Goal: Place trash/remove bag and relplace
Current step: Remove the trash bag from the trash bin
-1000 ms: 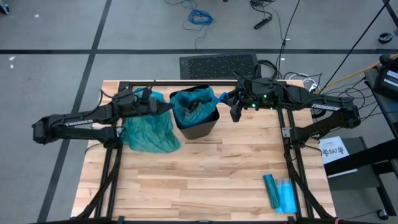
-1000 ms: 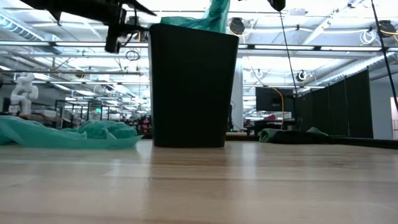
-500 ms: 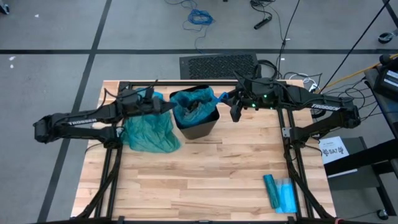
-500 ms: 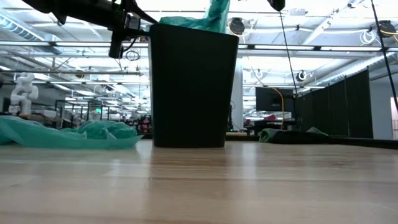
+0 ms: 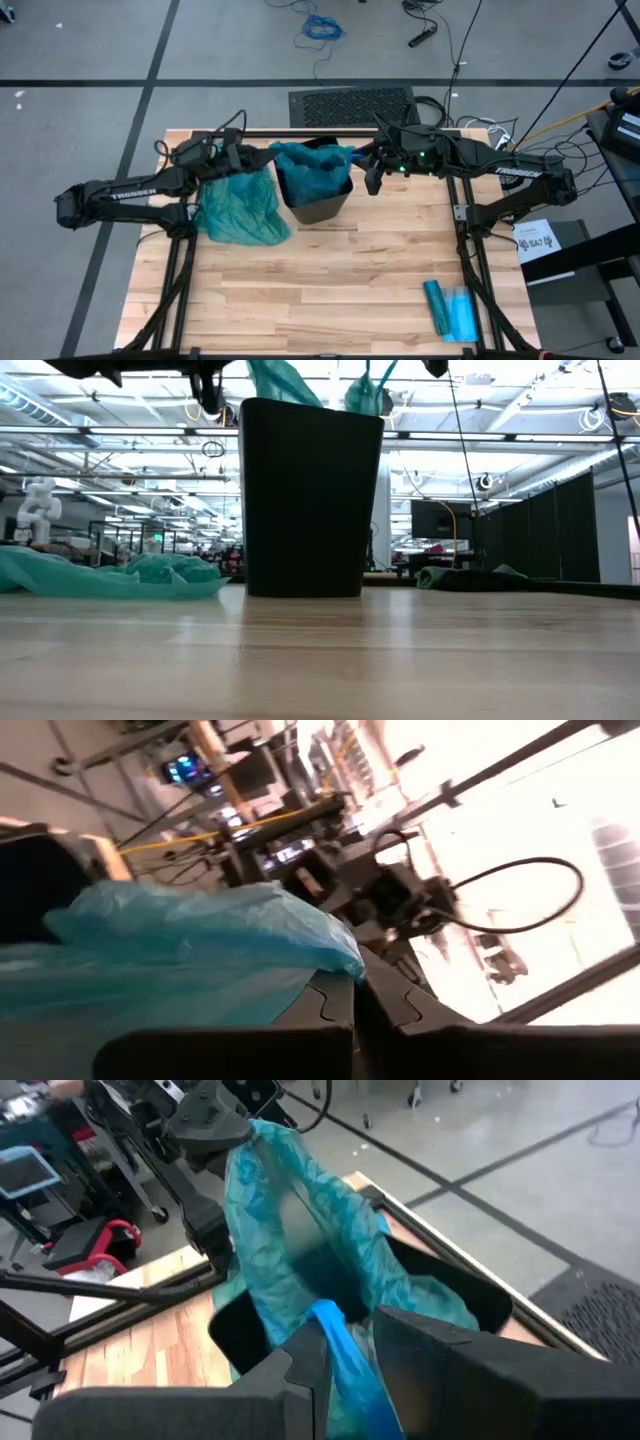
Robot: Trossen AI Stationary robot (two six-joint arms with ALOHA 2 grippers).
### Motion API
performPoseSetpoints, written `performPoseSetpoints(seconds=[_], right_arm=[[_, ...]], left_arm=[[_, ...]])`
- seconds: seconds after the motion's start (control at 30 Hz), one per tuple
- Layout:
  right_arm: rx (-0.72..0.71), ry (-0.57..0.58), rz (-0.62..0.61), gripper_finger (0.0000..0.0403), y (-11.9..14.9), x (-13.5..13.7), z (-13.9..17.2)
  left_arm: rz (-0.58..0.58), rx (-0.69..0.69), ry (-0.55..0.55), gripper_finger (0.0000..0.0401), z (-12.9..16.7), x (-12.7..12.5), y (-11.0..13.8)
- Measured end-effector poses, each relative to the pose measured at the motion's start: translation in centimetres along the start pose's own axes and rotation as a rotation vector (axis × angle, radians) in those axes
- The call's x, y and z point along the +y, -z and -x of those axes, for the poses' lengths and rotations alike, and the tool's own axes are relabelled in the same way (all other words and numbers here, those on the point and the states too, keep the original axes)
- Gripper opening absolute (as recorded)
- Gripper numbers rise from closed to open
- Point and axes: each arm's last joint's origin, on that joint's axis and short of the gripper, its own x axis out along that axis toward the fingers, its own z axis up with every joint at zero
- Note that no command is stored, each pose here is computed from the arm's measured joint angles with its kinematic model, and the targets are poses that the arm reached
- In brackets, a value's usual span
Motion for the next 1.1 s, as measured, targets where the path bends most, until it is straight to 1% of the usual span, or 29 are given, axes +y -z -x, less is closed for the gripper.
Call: performPoseSetpoints(seconds=[0.2,0.33,0.43,0.77,1.0,1.1], right_arm=[[-0.025,-0.010,0.008,0.0070,-0.2,0.2,-0.6],[-0.038,-0.017,0.005,0.0070,-0.2,0.3,-1.0],[-0.044,-0.020,0.004,0.0070,-0.3,0.4,-1.2],[-0.065,-0.032,0.009,0.0070,-0.5,0.5,-1.1],[-0.161,-0.043,0.001,0.0071,-1.7,0.2,0.4],[-0.224,-0.074,0.012,0.0071,-2.3,0.5,0.5]], left_arm=[[-0.045,-0.020,0.073,0.0001,-0.5,-2.4,-1.1],[-0.091,-0.027,0.095,0.0001,-0.7,-3.5,-1.5],[-0.097,-0.033,0.105,0.0001,-0.7,-4.1,-1.8],[-0.106,-0.033,0.131,0.0000,-0.8,-5.0,-2.2],[-0.107,-0.030,0.134,0.0000,-0.8,-5.0,-2.2],[-0.107,-0.030,0.134,0.0000,-0.8,-5.0,-2.2]])
